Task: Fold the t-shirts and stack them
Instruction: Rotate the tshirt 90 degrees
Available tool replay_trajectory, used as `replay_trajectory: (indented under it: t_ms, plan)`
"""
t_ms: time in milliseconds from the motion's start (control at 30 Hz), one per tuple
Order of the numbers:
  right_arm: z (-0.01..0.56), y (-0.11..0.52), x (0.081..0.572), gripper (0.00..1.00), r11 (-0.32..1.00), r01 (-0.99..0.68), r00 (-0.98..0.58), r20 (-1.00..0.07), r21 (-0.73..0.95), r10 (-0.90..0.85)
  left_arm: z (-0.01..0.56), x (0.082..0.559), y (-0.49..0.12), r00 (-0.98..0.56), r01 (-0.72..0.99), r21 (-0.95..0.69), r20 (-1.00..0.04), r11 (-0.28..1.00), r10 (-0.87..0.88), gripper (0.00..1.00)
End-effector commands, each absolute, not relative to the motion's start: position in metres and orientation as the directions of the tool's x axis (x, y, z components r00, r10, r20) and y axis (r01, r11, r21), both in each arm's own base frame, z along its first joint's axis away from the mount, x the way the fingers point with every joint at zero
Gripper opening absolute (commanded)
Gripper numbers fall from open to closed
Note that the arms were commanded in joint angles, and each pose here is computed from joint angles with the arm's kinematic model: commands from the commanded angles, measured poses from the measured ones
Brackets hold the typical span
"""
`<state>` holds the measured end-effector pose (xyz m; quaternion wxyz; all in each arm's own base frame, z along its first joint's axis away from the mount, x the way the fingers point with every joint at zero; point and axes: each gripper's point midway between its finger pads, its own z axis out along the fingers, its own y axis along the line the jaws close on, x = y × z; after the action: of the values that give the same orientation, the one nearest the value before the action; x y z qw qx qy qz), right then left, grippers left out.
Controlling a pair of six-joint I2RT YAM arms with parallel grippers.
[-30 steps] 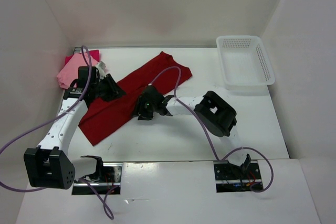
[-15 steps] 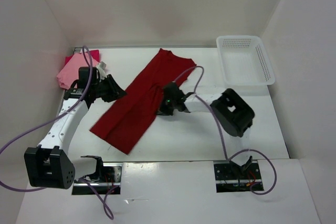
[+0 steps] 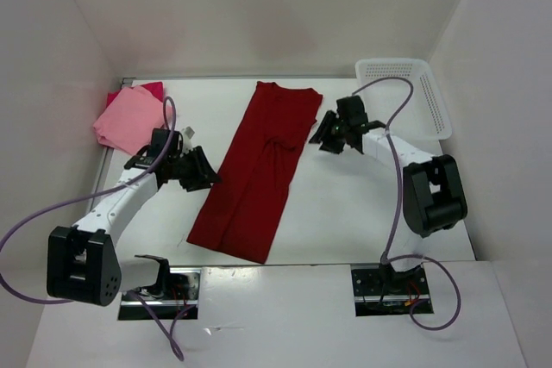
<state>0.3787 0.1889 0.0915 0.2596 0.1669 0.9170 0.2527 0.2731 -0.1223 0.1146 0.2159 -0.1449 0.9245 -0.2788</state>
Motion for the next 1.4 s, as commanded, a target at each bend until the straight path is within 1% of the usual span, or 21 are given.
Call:
replay_trajectory:
  t_ms: [0,133,233,400,467,600,633,700,733,767,800,867,900,967,1067,1167,1200,1233,1300,1333,1367]
  plan:
    - [0.115,0.172,0.436,0.52,0.839,0.151,-0.731,-0.513,0.522,0.451,0.099,0.264,-0.126,-0.878,-0.175,-0.572,-0.277,0.801,-0.39,0.51]
    - [0.095,0.167,0.481,0.54,0.822,0.199,-0.71,-0.499,0.534,0.496,0.083,0.253,-0.125,-0.873,-0.236,-0.57,-0.231,0.787,-0.429,0.61]
    - [0.066,0.168,0.504,0.42,0.818,0.229,-0.715,-0.479,0.528,0.509,0.081,0.25,-0.126,-0.872,-0.246,-0.578,-0.218,0.778,-0.438,0.61]
    - [0.039,0.17,0.528,0.37,0.826,0.257,-0.745,-0.441,0.502,0.5,0.082,0.253,-0.124,-0.867,-0.24,-0.567,-0.24,0.788,-0.436,0.61]
    - [0.027,0.173,0.532,0.31,0.825,0.26,-0.758,-0.423,0.501,0.496,0.081,0.252,-0.122,-0.867,-0.248,-0.558,-0.237,0.792,-0.438,0.61]
    - [0.02,0.192,0.556,0.05,0.801,0.222,-0.778,-0.394,0.557,0.49,0.073,0.249,-0.122,-0.871,-0.273,-0.549,-0.207,0.79,-0.446,0.61]
    - [0.048,0.202,0.581,0.03,0.785,0.171,-0.757,-0.431,0.595,0.491,0.072,0.249,-0.121,-0.865,-0.287,-0.546,-0.205,0.787,-0.457,0.61]
    - [0.025,0.213,0.589,0.0,0.801,0.171,-0.792,-0.403,0.574,0.458,0.065,0.243,-0.121,-0.864,-0.317,-0.54,-0.175,0.78,-0.473,0.61]
    - [0.068,0.219,0.617,0.0,0.791,0.106,-0.75,-0.474,0.603,0.461,0.062,0.239,-0.121,-0.858,-0.343,-0.538,-0.153,0.77,-0.49,0.62]
    - [0.068,0.22,0.615,0.0,0.8,0.111,-0.772,-0.456,0.589,0.443,0.06,0.237,-0.12,-0.858,-0.352,-0.543,-0.138,0.763,-0.494,0.62]
    - [0.058,0.227,0.618,0.08,0.808,0.1,-0.784,-0.455,0.58,0.423,0.057,0.234,-0.12,-0.855,-0.368,-0.54,-0.123,0.757,-0.503,0.63]
    - [0.109,0.231,0.628,0.29,0.808,0.017,-0.753,-0.524,0.589,0.398,0.053,0.229,-0.121,-0.859,-0.373,-0.539,-0.107,0.755,-0.501,0.63]
    - [0.136,0.229,0.633,0.5,0.81,-0.009,-0.718,-0.568,0.586,0.402,0.049,0.225,-0.121,-0.857,-0.388,-0.533,-0.092,0.752,-0.507,0.65]
    - [0.15,0.222,0.619,0.6,0.831,0.001,-0.733,-0.564,0.557,0.379,0.048,0.223,-0.122,-0.859,-0.386,-0.539,-0.086,0.749,-0.505,0.65]
    - [0.158,0.208,0.599,0.61,0.876,0.001,-0.754,-0.575,0.483,0.318,0.045,0.224,-0.124,-0.862,-0.381,-0.549,-0.081,0.744,-0.501,0.65]
    - [0.177,0.213,0.545,0.49,0.878,-0.042,-0.757,-0.588,0.477,0.283,0.038,0.217,-0.127,-0.871,-0.389,-0.54,-0.049,0.746,-0.489,0.59]
    - [0.142,0.21,0.52,0.49,0.863,-0.004,-0.781,-0.541,0.506,0.313,0.038,0.216,-0.13,-0.877,-0.38,-0.54,-0.048,0.751,-0.479,0.55]
    - [0.192,0.21,0.497,0.46,0.83,-0.055,-0.742,-0.579,0.554,0.337,0.034,0.212,-0.129,-0.877,-0.39,-0.531,-0.034,0.752,-0.479,0.53]
    - [0.164,0.212,0.447,0.4,0.804,-0.024,-0.789,-0.505,0.594,0.349,0.029,0.21,-0.129,-0.873,-0.405,-0.526,-0.02,0.748,-0.487,0.45]
    - [0.198,0.216,0.422,0.38,0.779,-0.085,-0.759,-0.547,0.622,0.354,0.025,0.208,-0.126,-0.862,-0.43,-0.507,-0.016,0.747,-0.507,0.41]
    - [0.167,0.218,0.39,0.38,0.791,-0.055,-0.799,-0.502,0.609,0.331,0.023,0.206,-0.126,-0.852,-0.454,-0.502,0.002,0.736,-0.524,0.39]
